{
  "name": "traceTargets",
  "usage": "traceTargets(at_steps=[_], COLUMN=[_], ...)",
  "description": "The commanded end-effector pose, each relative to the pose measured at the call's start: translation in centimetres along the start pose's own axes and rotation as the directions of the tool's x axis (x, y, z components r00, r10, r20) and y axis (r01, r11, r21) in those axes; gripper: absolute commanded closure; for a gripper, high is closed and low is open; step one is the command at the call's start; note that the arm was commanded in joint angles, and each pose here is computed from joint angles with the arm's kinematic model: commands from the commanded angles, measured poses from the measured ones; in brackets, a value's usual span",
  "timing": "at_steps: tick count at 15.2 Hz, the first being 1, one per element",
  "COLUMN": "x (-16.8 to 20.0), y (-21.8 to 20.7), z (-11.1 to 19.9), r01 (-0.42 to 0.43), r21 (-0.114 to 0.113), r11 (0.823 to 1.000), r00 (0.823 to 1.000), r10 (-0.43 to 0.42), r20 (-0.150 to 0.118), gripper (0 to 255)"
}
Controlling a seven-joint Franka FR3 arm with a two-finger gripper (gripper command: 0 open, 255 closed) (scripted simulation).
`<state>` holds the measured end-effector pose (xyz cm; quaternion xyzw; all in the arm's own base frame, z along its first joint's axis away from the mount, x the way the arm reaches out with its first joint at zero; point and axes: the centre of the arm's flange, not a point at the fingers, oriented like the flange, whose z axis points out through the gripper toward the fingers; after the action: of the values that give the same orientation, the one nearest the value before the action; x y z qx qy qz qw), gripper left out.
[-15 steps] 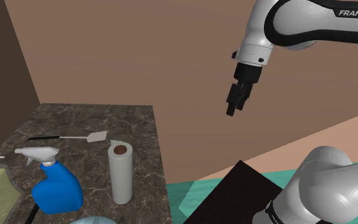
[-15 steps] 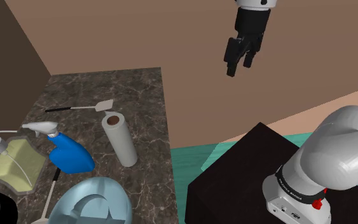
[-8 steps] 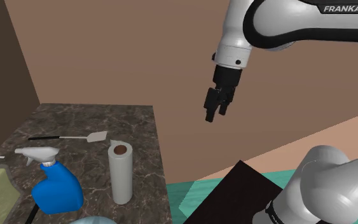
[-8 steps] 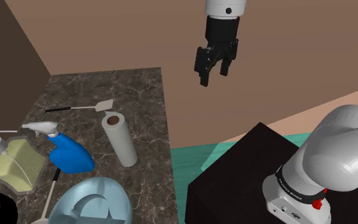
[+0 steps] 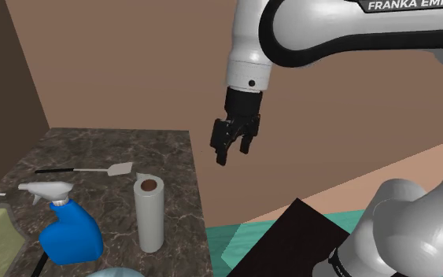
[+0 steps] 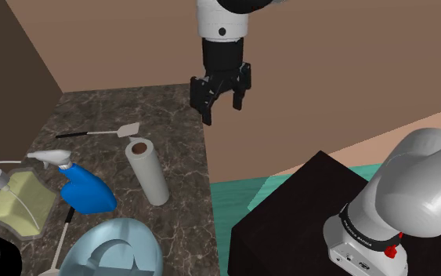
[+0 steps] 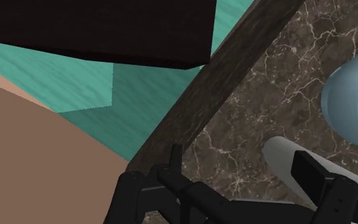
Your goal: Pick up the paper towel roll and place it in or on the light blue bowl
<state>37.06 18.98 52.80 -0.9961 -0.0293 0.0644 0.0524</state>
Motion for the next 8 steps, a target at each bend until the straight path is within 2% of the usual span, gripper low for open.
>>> traceTargets(at_steps=[1, 8], x=[0.9, 4.4], y=[-2.3, -10.9], z=[0.3, 2.0], r01=[-0.004, -0.012], r21=[0.0, -0.004], r11=[1.0, 1.0], r00=[1.0, 1.0], r10=[0.004, 0.012], r20=[0.005, 0.022], gripper=[0, 0])
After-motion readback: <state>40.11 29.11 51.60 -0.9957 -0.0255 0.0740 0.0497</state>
